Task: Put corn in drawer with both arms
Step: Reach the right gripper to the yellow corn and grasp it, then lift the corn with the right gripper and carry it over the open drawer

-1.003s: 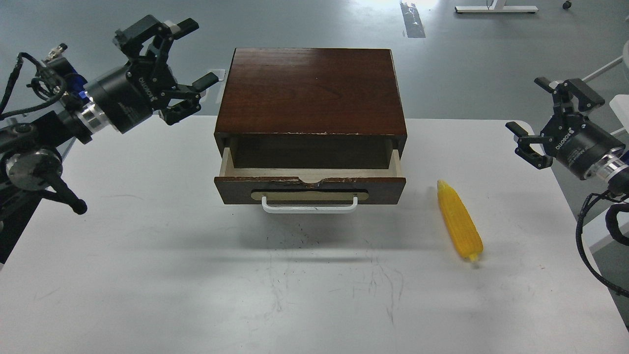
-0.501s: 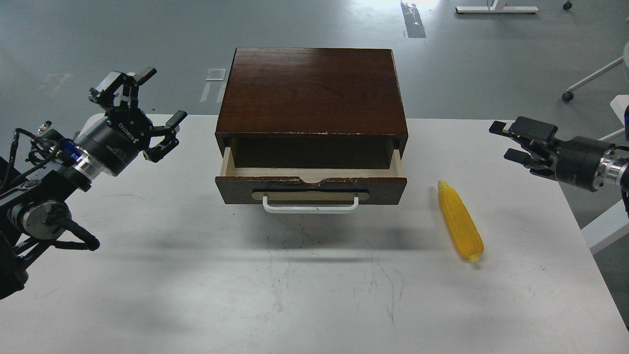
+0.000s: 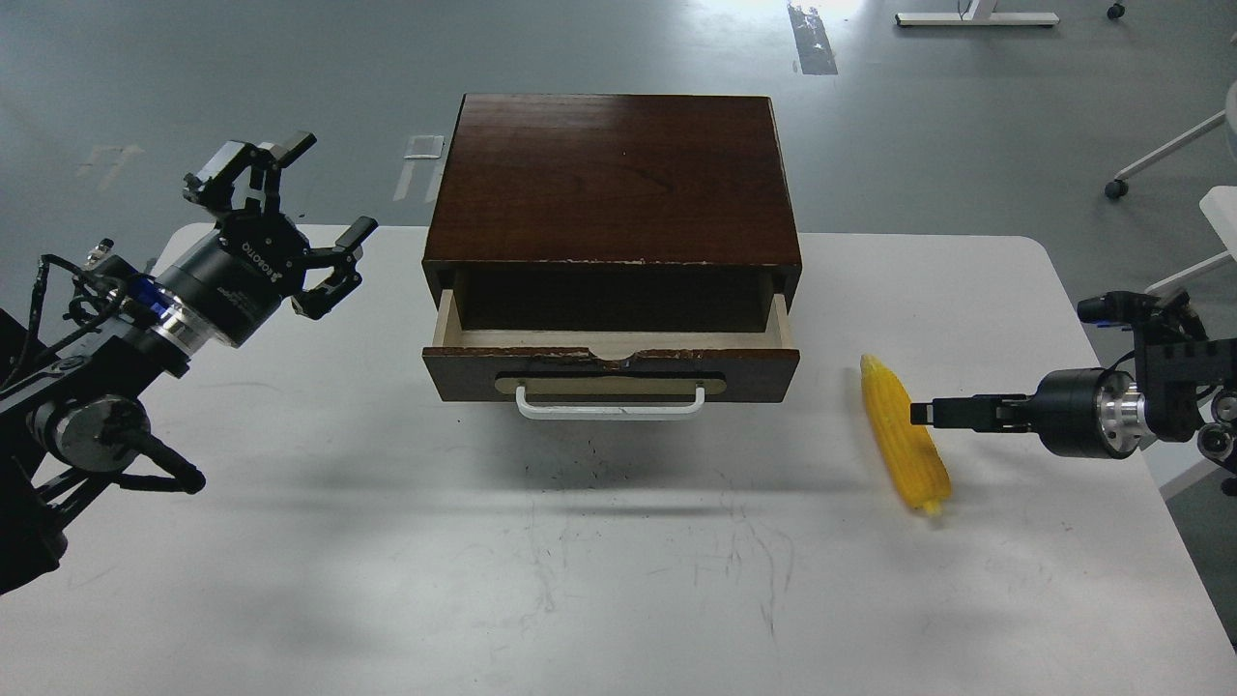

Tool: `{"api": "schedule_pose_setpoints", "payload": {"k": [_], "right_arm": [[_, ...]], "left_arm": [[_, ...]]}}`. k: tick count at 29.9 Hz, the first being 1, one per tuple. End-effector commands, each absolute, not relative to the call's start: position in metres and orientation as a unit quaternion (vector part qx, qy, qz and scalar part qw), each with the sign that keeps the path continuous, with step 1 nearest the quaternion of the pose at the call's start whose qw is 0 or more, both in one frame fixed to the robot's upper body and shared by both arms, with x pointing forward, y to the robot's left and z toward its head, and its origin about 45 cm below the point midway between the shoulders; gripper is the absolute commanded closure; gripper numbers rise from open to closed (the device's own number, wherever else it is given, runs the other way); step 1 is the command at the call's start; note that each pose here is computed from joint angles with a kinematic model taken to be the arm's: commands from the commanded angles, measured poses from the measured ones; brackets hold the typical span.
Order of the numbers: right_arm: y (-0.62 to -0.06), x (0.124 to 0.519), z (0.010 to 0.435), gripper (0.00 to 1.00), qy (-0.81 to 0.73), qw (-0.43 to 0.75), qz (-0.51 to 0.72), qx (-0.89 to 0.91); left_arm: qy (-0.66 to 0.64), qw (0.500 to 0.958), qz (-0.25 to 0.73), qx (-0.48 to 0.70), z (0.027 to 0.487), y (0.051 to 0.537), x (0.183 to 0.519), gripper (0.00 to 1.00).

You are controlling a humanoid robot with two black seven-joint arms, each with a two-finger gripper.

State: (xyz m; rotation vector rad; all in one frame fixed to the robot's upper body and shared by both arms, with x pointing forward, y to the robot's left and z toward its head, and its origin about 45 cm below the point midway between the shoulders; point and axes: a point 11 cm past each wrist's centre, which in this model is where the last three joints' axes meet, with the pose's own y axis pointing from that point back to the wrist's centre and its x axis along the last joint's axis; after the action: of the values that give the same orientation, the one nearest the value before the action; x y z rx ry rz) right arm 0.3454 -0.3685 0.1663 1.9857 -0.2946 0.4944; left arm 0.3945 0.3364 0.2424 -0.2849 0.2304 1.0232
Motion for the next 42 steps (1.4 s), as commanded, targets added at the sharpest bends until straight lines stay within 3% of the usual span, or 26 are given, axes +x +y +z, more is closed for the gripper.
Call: {"api": "schedule_pose_setpoints", "payload": {"k": [1,15,17,20,22,24,29,35,40,42], "right_arm": [[-0.356,0.348,0.160,0.00,-0.109,0.509,0.207,0.828],[-0.348,0.349,0.134,0.00,-0.093,0.522,0.191,0.826],[-0.348,0.346,0.130,0.05,-0.085,0.527,0.188,0.824],[-0.348,0.345,0.129,0.22,-0.082,0.528,0.188,0.824],[-0.348,0.344,0.129,0.44,-0.081,0.527,0.187,0.825],[-0.346,0.344,0.130,0.56,-0.080,0.520,0.191,0.829],[-0.345,0.345,0.132,0.73,-0.083,0.506,0.200,0.835],[-0.349,0.351,0.142,0.80,-0.094,0.505,0.213,0.831],[-0.354,0.384,0.196,0.80,-0.123,0.501,0.267,0.814],[-0.350,0.404,0.237,0.79,-0.137,0.493,0.308,0.802]], "left_arm": [[0.109,0.856,0.487,-0.135,0.242,0.337,0.394,0.01],[0.103,0.861,0.482,-0.125,0.242,0.335,0.394,0.01],[0.102,0.861,0.482,-0.126,0.242,0.335,0.394,0.01],[0.103,0.861,0.482,-0.125,0.242,0.335,0.394,0.01],[0.102,0.861,0.482,-0.126,0.243,0.335,0.394,0.01],[0.102,0.861,0.481,-0.127,0.243,0.334,0.394,0.01],[0.100,0.861,0.482,-0.125,0.243,0.335,0.394,0.01],[0.100,0.861,0.483,-0.124,0.244,0.337,0.394,0.01],[0.099,0.861,0.483,-0.125,0.244,0.336,0.394,0.01],[0.098,0.861,0.482,-0.125,0.245,0.336,0.395,0.01]]}}
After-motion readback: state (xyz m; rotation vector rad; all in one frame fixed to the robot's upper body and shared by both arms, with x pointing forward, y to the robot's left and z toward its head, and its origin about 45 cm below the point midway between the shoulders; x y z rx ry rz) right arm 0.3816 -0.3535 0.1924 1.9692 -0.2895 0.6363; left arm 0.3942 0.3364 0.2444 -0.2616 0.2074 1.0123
